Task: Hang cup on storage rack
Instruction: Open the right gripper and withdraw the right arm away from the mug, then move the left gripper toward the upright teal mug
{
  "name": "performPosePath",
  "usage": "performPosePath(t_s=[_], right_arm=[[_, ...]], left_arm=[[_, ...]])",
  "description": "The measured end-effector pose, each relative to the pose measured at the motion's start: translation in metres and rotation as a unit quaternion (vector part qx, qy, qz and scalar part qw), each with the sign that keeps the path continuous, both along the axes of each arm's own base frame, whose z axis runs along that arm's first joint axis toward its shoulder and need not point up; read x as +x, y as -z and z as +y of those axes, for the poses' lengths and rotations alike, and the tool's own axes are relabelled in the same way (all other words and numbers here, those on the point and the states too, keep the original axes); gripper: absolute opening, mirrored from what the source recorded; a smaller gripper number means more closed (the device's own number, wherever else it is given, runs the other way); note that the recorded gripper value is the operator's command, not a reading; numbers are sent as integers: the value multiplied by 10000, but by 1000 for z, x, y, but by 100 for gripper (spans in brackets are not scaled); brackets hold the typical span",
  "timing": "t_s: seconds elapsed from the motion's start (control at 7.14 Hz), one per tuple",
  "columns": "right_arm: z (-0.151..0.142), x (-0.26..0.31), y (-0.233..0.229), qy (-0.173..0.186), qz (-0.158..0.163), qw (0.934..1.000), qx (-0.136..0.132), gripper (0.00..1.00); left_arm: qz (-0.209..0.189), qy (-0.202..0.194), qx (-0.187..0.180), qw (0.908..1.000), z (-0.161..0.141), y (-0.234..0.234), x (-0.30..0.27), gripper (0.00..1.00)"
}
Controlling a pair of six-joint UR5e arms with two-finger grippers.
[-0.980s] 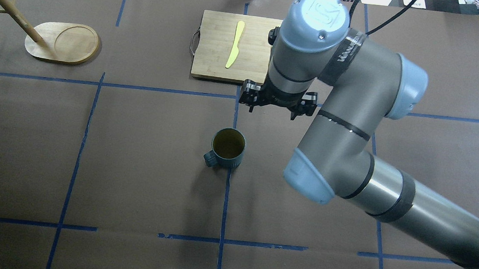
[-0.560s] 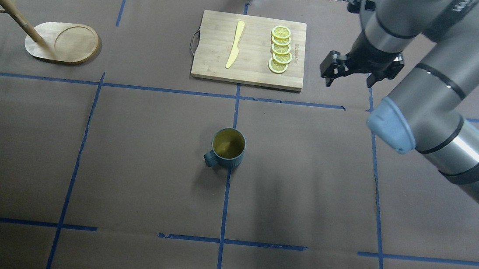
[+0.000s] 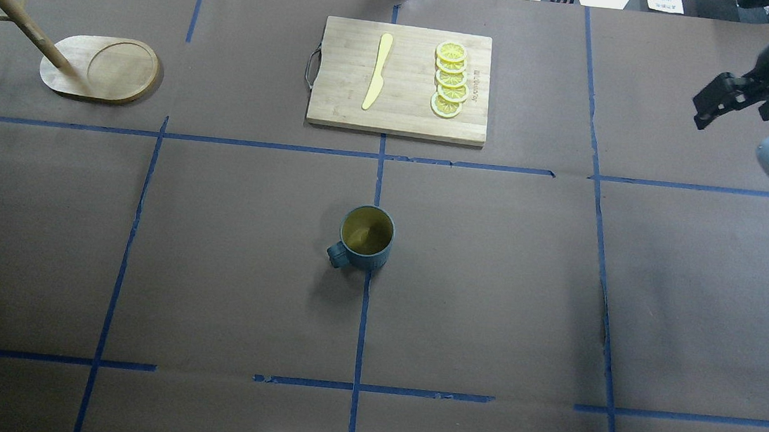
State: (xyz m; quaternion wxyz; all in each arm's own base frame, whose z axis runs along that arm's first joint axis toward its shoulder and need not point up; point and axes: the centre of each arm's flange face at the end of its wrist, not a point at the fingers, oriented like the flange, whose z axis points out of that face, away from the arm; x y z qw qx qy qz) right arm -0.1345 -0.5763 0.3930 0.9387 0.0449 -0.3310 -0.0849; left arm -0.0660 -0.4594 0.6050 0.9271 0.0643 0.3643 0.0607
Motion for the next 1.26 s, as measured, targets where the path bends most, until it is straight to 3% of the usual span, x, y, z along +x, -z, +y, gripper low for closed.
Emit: performPosePath(t_s=[0.28, 0.56, 0.84, 0.98, 1.26], right_arm=[[28, 84, -79, 31, 13, 9997, -227, 100], [87, 152, -167, 520, 87, 9984, -204, 100], [143, 181, -224, 641, 76, 9978, -171, 100], [153, 184, -231, 512, 78, 9984, -211, 100], [156, 185, -233, 367, 81, 9989, -273, 100]], left_arm=[[14, -7, 350, 9994, -8, 7, 1, 100], [24, -32, 513, 9987, -12, 14, 2, 100], [135, -78, 818, 9965, -16, 33, 7, 100], [364, -224, 1184, 9920, -21, 52, 19, 100], [1150, -824, 2110, 9672, -24, 99, 69, 100]])
